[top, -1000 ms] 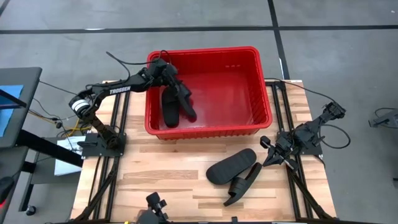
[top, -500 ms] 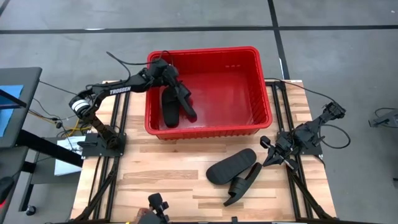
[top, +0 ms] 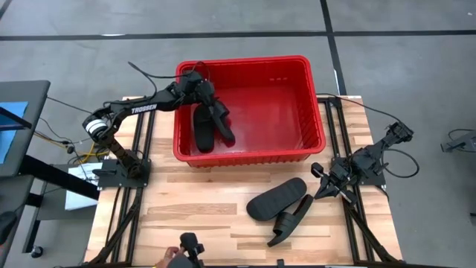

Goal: Pick and place slides into bin
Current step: Adjust the black slides in the red bin

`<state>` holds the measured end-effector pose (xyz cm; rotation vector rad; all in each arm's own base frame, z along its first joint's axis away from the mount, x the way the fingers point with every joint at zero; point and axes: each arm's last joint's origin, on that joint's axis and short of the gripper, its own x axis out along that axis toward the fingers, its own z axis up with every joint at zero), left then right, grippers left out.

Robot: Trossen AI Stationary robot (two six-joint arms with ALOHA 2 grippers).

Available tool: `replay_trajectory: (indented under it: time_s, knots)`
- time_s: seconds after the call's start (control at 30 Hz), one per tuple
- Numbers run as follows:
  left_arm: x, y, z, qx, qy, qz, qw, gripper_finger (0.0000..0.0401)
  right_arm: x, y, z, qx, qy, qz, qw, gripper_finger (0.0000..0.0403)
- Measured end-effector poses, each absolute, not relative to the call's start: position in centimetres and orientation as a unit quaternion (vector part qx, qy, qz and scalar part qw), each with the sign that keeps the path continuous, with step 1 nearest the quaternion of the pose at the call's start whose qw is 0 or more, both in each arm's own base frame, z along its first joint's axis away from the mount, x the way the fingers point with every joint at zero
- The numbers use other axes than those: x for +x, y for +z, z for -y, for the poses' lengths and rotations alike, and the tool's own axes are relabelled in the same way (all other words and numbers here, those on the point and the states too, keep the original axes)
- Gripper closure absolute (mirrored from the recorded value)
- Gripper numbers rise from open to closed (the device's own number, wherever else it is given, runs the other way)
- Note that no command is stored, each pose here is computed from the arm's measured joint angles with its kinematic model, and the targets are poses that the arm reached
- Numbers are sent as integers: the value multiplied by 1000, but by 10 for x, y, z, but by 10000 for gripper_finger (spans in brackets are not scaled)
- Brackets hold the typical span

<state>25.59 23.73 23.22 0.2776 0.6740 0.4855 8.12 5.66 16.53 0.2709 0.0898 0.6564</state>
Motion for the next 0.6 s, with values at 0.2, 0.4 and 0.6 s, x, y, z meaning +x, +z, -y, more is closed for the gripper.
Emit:
replay_trajectory:
  time_s: [0.2,0.4,0.6]
  knots:
    - [258,232,-235,170,219,-333,901,231,81,165,-57,132,321,-44,937,403]
    - [265,237,-231,219,205,-317,900,231,81,165,-57,132,321,-44,937,403]
    - [271,241,-228,268,196,-302,894,231,81,165,-57,133,321,-44,937,403]
